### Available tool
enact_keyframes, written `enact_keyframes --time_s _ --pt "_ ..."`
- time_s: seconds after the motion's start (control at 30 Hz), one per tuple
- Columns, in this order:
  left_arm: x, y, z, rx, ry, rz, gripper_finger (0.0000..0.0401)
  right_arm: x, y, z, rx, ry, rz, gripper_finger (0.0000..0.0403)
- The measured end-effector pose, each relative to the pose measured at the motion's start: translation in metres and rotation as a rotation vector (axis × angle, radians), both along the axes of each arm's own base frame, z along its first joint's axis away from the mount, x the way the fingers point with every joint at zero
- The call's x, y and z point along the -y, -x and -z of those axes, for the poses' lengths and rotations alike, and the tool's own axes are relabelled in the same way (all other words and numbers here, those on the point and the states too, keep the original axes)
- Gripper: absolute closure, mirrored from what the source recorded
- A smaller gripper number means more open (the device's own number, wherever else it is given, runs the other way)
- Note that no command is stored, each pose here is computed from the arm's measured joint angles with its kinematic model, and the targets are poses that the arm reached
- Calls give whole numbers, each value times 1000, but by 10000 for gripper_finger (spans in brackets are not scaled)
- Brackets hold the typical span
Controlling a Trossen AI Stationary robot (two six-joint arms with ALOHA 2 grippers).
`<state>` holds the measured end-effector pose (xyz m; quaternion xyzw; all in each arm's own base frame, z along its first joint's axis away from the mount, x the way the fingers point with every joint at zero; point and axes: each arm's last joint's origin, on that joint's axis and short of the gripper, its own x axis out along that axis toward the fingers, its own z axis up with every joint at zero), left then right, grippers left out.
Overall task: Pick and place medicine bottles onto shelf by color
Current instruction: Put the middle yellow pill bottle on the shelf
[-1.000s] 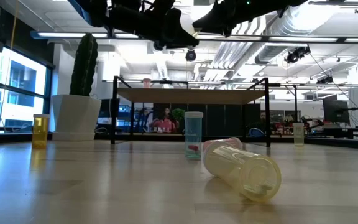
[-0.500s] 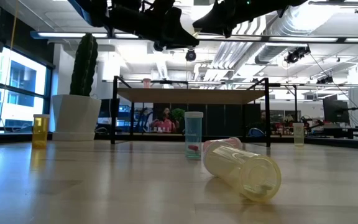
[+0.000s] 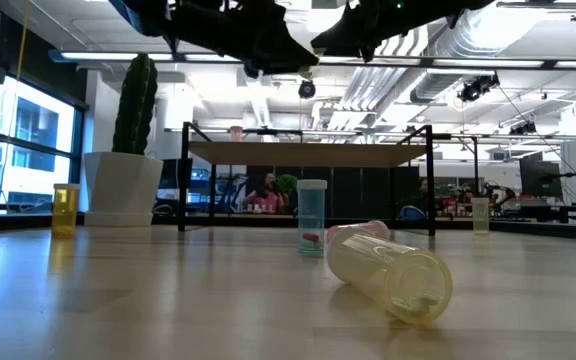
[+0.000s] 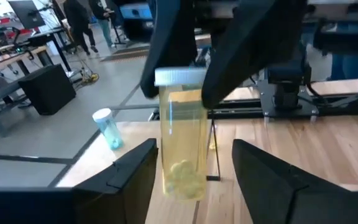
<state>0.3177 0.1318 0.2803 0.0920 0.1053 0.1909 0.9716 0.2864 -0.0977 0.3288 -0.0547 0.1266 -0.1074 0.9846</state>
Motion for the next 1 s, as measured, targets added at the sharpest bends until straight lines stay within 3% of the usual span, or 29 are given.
enact_keyframes --time_s 0.33,0.53,0.77,0.87,1.0 --pt "3 20 -16 -72 -45 -127 192 20 10 -44 -16 54 106 297" --pt "7 43 -37 -62 -44 -125 192 46 25 -60 -4 62 229 297" --pt "9 80 -64 -35 -45 -134 192 83 33 -62 -23 38 364 297" --pt "7 96 -70 -37 -38 -145 192 99 29 -59 -63 2 367 297" --pt "-2 115 -74 -16 51 -129 192 115 20 -54 -112 -51 380 297"
